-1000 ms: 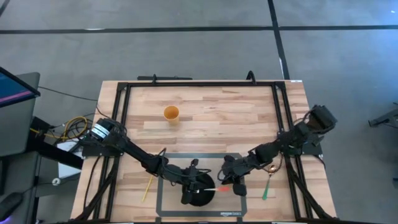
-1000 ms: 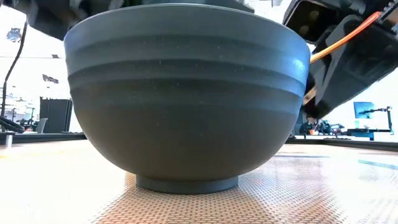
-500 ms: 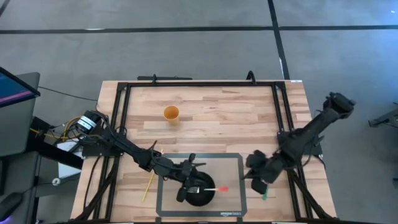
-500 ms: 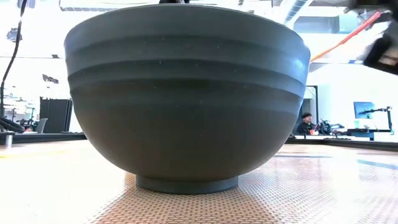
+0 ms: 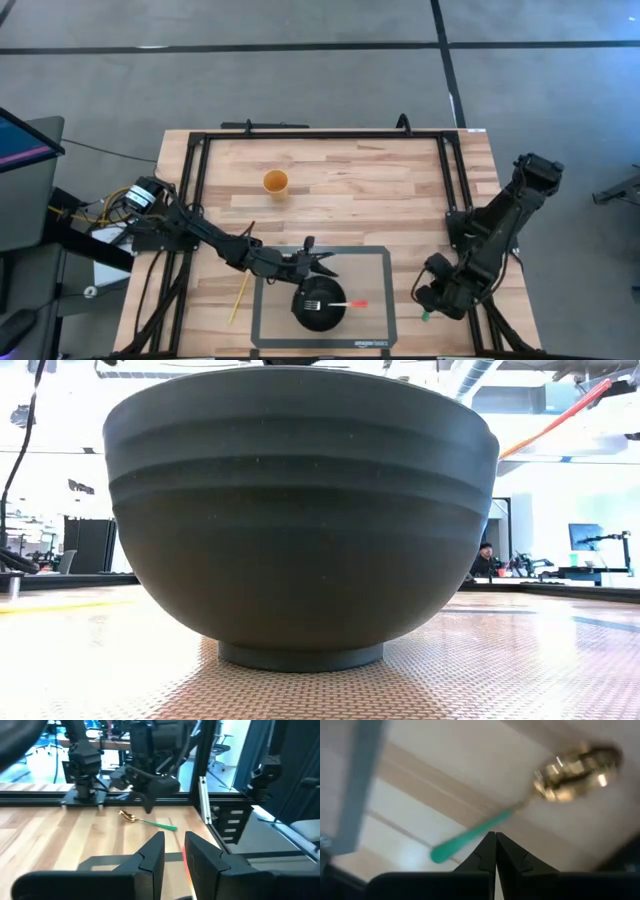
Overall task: Pick & Place Utensil
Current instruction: Put the green spoon into the black bowl on the transparent mat
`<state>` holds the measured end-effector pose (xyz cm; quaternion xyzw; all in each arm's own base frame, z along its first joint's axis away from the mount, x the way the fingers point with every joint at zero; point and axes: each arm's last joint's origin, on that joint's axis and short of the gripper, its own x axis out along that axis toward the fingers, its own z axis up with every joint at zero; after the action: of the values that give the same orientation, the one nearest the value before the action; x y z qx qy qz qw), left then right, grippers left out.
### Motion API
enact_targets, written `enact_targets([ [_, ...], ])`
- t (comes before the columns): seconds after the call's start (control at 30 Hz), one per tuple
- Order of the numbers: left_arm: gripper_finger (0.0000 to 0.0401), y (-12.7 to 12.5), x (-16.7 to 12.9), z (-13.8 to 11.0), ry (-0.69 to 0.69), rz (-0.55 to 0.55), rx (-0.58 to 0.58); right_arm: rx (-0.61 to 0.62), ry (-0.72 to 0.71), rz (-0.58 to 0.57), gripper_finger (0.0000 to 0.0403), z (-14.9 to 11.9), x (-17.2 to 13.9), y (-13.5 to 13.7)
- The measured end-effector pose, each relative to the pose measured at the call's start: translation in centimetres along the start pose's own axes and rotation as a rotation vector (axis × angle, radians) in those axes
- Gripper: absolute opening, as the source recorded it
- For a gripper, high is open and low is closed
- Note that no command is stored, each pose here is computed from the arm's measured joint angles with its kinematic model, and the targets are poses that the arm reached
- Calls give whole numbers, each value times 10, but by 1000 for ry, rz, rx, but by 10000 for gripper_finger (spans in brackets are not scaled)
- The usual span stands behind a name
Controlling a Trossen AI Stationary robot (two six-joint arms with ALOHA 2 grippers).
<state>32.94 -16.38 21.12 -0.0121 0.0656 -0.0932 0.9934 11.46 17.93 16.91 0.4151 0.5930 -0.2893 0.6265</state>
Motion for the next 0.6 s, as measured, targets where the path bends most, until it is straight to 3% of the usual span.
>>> enact_targets([
  [0.2,77,9,2,0,5,25,-5,99,92,-142,0,-5,16,0],
  [0.6,77,22,5,1,4,61,-9,155,129,-176,17,2,30,9],
])
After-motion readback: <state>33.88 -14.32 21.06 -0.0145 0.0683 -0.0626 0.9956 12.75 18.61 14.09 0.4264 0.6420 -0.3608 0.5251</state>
